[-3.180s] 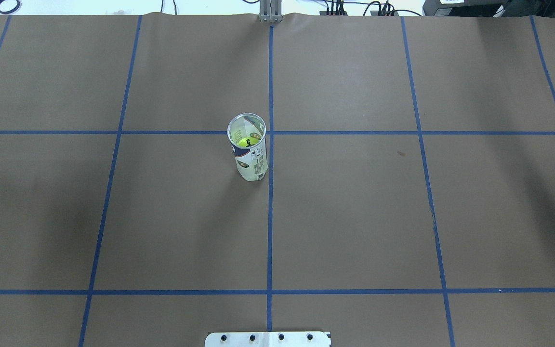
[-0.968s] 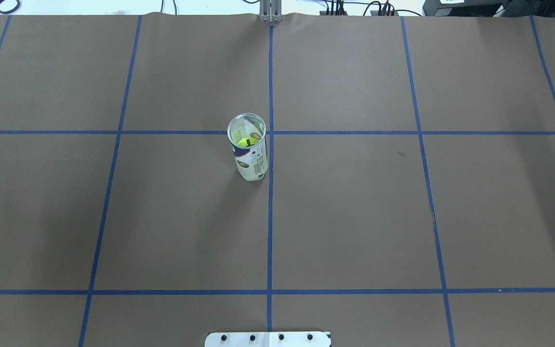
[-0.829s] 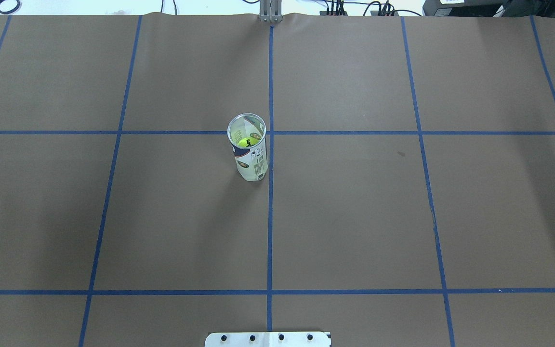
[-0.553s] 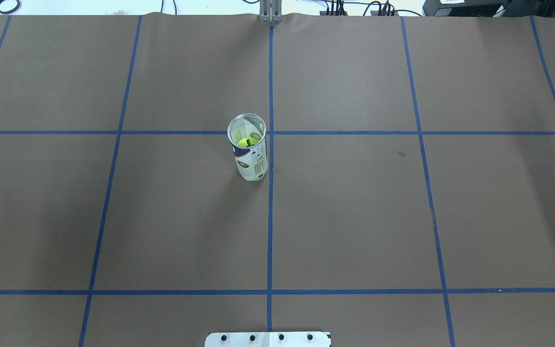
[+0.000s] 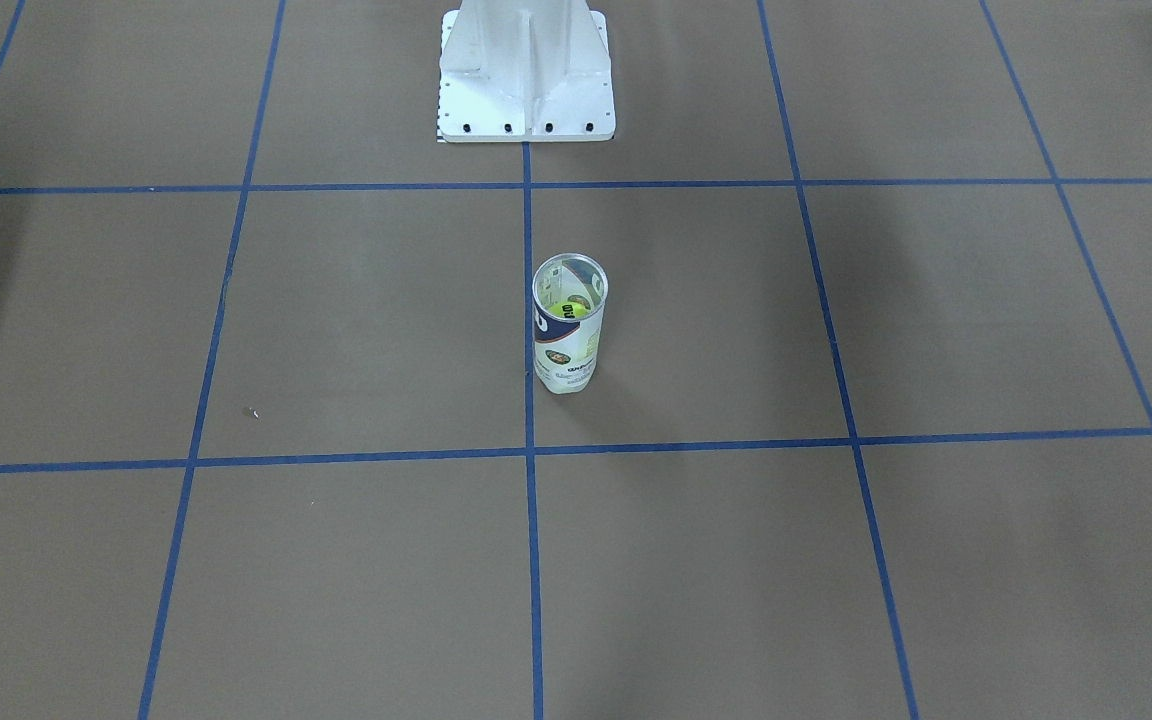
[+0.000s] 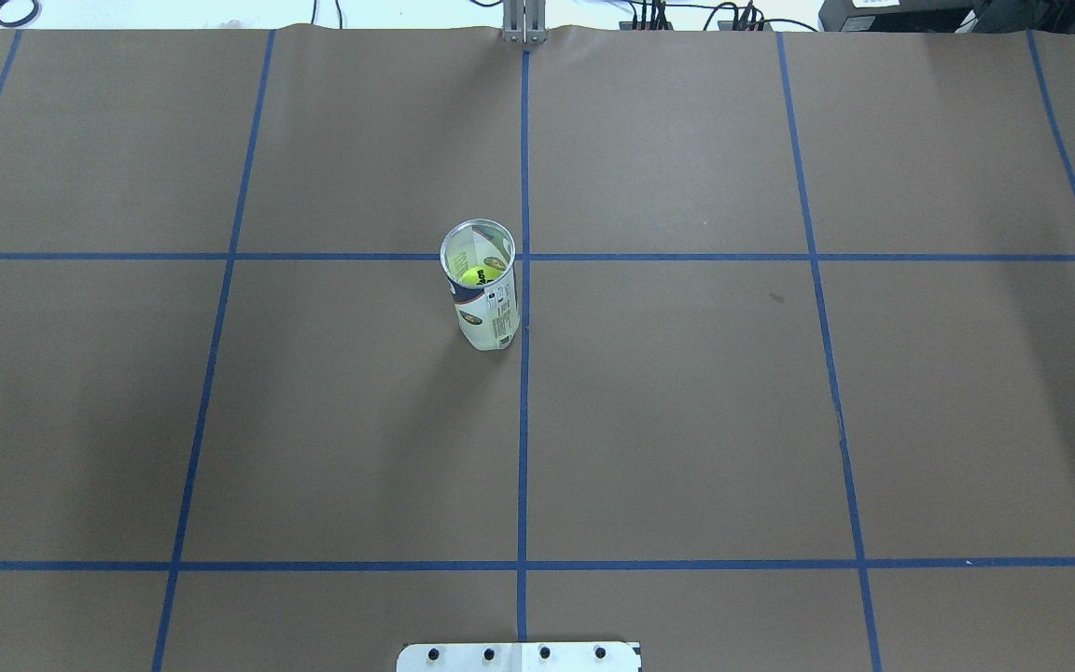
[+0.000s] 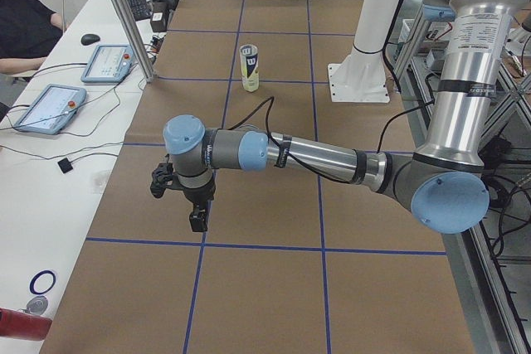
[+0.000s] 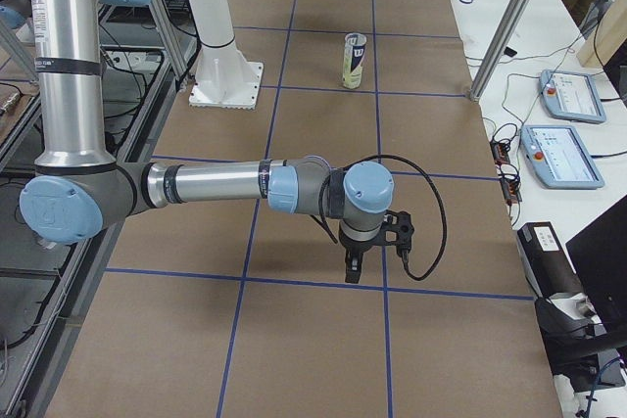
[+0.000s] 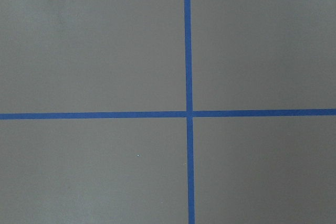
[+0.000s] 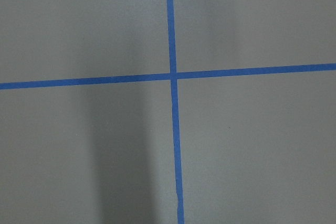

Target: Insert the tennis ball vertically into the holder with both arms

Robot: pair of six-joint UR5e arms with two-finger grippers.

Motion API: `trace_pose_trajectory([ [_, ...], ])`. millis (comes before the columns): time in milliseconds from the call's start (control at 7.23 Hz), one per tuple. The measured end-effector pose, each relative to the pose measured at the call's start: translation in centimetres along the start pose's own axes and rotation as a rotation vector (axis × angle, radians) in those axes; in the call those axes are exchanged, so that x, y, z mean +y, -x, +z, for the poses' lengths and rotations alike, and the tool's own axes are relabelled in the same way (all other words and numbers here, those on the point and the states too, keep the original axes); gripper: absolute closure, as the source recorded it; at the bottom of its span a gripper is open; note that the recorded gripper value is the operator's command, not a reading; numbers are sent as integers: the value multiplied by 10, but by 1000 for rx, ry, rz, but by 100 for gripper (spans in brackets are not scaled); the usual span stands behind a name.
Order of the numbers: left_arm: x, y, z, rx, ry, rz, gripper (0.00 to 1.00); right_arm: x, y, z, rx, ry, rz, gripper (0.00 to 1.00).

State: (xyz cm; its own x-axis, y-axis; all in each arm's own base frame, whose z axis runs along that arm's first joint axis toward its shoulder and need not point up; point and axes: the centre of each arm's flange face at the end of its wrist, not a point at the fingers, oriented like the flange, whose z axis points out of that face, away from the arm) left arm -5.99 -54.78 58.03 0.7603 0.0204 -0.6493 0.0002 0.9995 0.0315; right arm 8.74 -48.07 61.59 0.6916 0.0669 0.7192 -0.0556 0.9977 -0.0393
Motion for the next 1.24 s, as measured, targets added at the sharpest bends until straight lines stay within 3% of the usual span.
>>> trace_pose_trajectory([
  [1244,22,25,6,55,11,-56,1,-1,2,-2,0,-5,-5,1],
])
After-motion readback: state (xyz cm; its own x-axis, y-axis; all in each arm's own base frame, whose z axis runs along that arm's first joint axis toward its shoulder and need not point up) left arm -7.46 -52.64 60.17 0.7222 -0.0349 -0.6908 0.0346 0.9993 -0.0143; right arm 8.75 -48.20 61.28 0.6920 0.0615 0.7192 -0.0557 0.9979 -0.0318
